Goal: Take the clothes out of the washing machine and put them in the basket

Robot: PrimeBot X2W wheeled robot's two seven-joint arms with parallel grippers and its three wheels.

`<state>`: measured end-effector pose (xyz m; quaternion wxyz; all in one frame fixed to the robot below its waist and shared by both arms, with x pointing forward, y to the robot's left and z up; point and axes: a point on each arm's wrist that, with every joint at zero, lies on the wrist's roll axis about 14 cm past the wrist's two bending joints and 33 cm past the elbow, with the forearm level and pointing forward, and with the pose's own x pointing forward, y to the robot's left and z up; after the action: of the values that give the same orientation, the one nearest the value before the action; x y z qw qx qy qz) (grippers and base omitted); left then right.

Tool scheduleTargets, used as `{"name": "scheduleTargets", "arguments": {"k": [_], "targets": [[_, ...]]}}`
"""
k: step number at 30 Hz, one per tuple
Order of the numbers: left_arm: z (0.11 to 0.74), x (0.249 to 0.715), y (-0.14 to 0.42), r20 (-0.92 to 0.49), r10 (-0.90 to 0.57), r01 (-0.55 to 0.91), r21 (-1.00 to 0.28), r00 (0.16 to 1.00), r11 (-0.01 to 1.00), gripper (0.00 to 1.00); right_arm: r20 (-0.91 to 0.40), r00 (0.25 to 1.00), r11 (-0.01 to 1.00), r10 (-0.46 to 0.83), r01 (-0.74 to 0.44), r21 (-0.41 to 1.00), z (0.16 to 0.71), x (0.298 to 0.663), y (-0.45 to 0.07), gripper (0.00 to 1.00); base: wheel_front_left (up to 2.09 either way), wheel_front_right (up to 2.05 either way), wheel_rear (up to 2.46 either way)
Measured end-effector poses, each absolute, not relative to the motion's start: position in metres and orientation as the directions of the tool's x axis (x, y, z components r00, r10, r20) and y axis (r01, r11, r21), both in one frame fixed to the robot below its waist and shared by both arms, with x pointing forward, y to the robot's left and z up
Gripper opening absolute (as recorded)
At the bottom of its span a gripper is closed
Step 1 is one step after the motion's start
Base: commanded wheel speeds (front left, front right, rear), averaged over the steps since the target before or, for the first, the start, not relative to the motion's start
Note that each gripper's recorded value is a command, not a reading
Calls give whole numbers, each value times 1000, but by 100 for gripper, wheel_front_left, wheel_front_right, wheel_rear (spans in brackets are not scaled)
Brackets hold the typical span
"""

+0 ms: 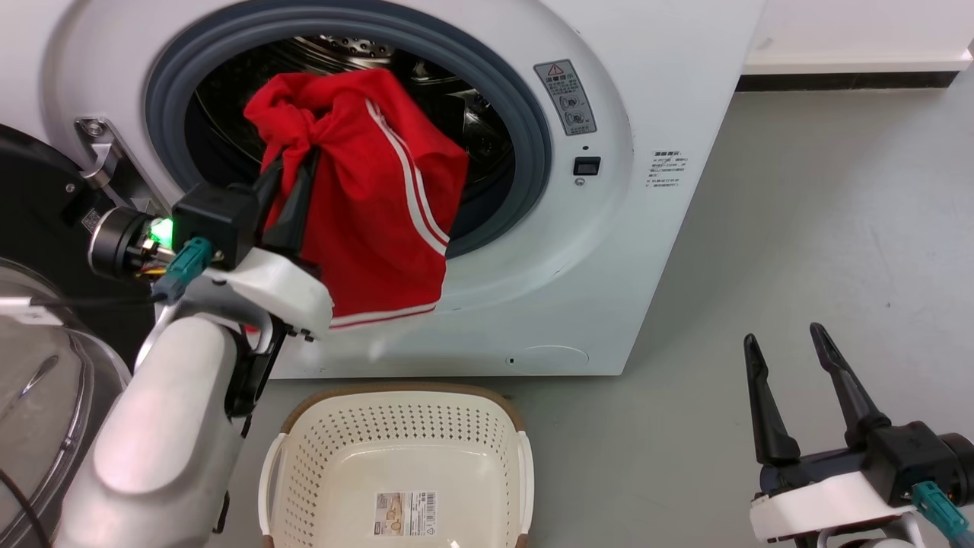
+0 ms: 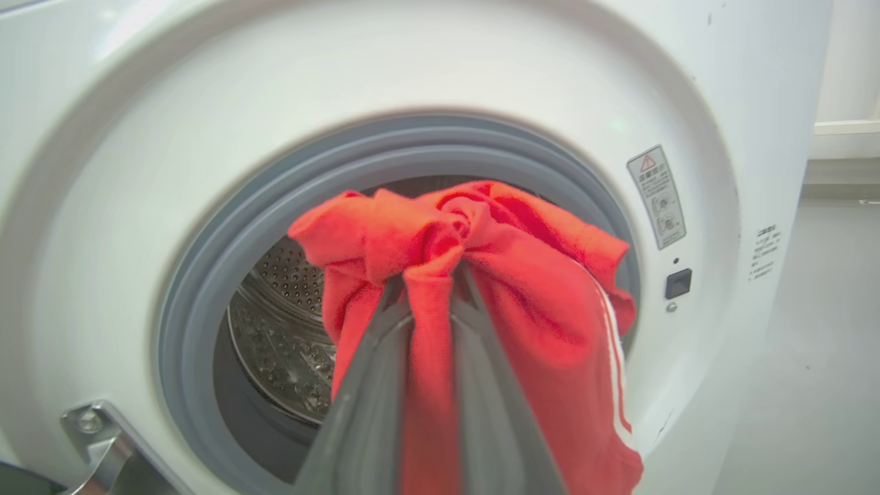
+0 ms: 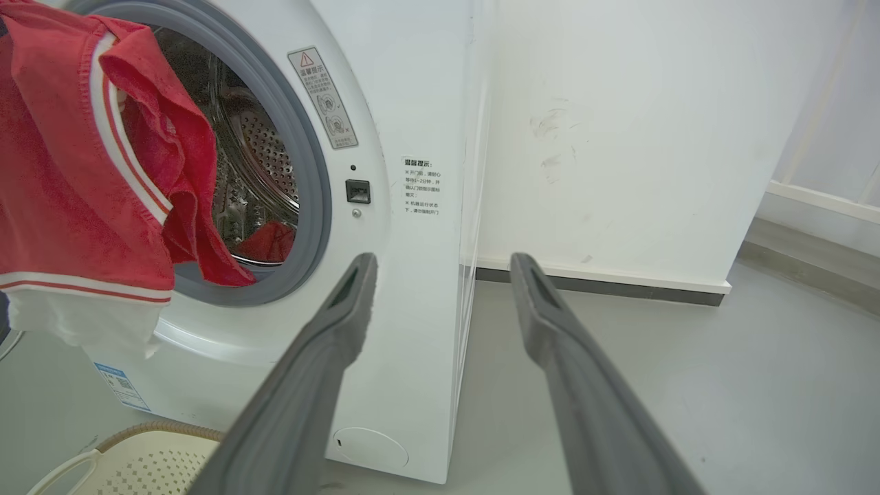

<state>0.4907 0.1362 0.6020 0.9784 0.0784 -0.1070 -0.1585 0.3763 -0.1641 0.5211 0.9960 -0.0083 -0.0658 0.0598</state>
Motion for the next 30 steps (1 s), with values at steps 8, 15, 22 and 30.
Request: {"name": "scheduleTargets", "arguments": {"k": [8,15,22,30], "targets": [[633,454,134,243,-335,285,220,910,933,0,130,984,992,123,-121,-23,521,371,-163,100,0,0,0],[613,432,129,183,-344,310,189,921,932,0,121,985,993,120,-118,-19,518,370,-164,100,0,0,0],[536,421,122,1,-346,345,73,938,936,0,91,990,994,107,-105,-24,508,378,-169,100,0,0,0],[439,417,116,-204,-336,344,2,919,939,0,71,993,995,94,-91,-39,498,401,-175,100,0,0,0]]}}
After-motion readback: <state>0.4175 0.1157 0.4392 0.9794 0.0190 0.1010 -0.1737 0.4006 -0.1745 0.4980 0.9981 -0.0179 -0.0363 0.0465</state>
